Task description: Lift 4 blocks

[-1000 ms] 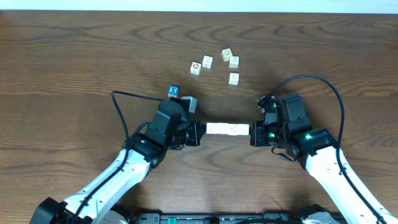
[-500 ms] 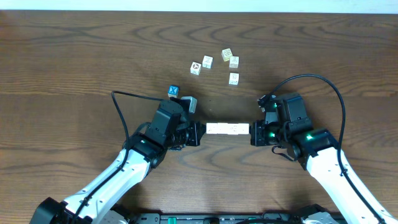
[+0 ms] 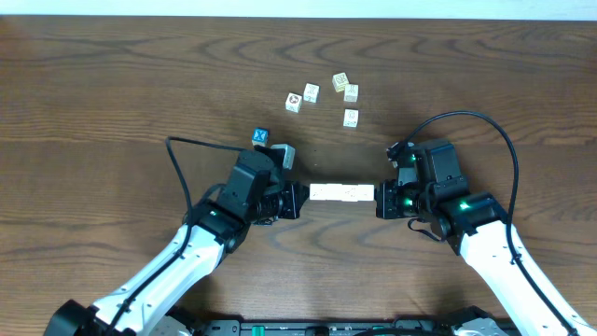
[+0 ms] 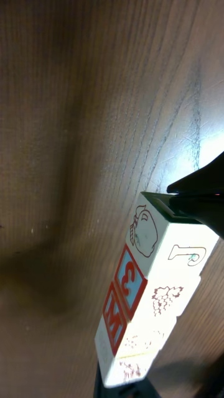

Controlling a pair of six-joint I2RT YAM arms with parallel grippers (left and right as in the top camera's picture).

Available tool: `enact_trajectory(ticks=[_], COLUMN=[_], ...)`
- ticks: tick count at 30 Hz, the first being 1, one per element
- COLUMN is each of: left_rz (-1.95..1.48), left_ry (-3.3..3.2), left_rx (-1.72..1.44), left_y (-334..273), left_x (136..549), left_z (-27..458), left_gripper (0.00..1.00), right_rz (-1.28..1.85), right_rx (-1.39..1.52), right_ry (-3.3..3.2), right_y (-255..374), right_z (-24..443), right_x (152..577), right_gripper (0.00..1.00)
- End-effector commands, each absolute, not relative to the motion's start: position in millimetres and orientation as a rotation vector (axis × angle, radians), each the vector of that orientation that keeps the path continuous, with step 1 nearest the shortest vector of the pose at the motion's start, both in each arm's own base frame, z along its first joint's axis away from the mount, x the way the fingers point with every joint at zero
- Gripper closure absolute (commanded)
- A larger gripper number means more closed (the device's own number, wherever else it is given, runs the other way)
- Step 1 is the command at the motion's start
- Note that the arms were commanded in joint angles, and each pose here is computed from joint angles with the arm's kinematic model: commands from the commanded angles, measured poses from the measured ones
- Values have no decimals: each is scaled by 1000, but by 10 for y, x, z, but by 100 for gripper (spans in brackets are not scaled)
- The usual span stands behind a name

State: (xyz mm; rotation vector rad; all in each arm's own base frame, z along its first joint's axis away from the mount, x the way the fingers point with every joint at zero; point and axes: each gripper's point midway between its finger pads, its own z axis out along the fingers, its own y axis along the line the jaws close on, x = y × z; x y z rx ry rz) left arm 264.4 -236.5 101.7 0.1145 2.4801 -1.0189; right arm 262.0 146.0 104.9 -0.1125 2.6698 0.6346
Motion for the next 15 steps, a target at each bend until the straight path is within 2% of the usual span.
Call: enact_trajectory(ticks=[1, 15], left_rz=[-1191, -1191], left_ry=[2414, 2414], left_rx=[221, 221], left_y=[-2603, -2602], left_x=[2524, 2524], left_z=[1322, 1322], left_gripper=[93, 93], right_rz=[902, 900], right_rx=[-283, -287], right_ry=[2608, 2584], right_y=[1879, 1866], right_z=[1326, 1409], right_x=[2464, 2451], right_gripper=[99, 99])
